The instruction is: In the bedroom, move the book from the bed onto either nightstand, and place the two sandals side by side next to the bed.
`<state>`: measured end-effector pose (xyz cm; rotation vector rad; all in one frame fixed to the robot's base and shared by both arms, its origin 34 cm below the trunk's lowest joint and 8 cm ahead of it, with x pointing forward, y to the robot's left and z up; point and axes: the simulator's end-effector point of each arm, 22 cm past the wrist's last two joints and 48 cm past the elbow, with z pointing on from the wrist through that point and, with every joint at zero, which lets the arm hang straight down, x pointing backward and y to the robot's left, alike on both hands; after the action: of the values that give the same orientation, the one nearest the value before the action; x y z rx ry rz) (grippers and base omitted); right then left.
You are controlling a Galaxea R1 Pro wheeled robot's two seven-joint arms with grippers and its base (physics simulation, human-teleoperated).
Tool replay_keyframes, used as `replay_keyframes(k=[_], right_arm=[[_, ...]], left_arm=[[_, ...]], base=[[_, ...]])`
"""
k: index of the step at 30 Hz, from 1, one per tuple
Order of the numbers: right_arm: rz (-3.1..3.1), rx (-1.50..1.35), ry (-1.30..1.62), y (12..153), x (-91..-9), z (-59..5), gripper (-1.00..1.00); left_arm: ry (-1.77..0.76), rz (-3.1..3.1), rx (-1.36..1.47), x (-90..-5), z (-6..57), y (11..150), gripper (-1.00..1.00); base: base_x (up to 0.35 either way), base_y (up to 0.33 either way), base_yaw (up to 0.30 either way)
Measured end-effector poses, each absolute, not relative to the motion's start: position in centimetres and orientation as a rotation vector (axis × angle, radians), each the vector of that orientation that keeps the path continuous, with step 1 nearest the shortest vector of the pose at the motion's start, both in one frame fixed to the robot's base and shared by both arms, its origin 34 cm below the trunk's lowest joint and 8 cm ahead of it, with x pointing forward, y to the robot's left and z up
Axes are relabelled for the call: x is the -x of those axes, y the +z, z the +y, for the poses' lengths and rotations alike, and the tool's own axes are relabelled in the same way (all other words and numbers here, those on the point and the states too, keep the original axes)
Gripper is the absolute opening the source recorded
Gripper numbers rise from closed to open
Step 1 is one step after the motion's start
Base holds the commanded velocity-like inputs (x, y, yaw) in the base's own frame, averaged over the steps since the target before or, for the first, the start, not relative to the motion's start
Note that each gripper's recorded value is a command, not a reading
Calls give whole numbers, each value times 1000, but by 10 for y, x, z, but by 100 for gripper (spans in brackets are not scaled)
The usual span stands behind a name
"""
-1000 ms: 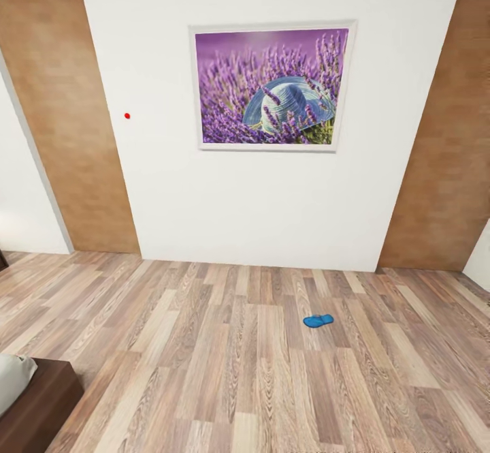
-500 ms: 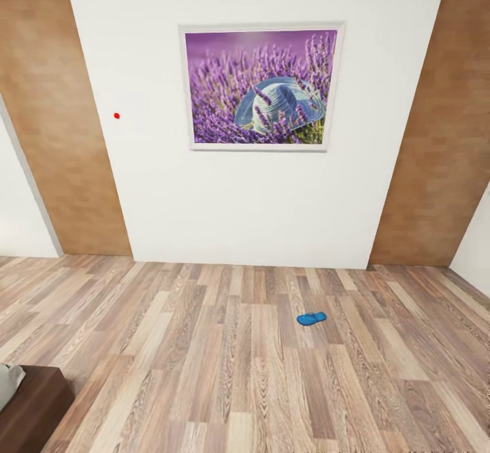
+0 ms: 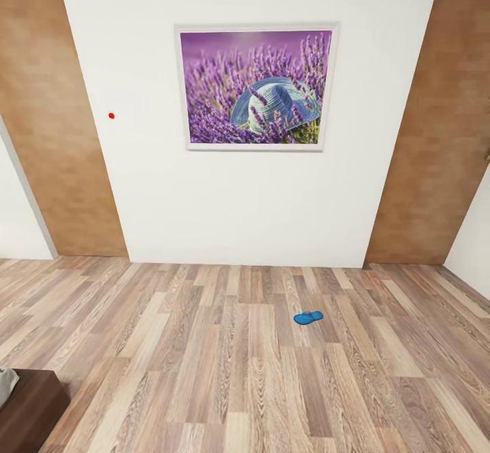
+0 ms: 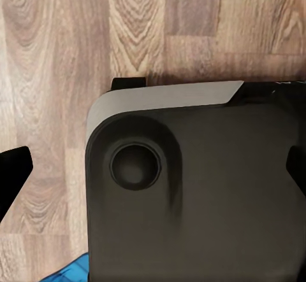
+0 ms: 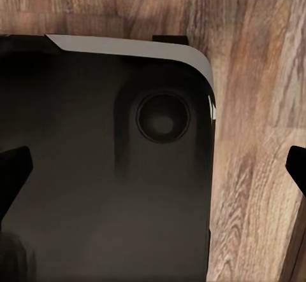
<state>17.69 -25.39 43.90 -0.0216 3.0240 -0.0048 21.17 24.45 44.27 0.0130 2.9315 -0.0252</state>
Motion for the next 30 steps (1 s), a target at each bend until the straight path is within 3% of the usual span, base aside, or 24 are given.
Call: replay_keyframes(k=[30], right_arm=[[3024,21,6,439,-177,-249,100]], left_arm=[[-24,2912,-14,-216,244,444,100]], base=[[12,-17,-32]])
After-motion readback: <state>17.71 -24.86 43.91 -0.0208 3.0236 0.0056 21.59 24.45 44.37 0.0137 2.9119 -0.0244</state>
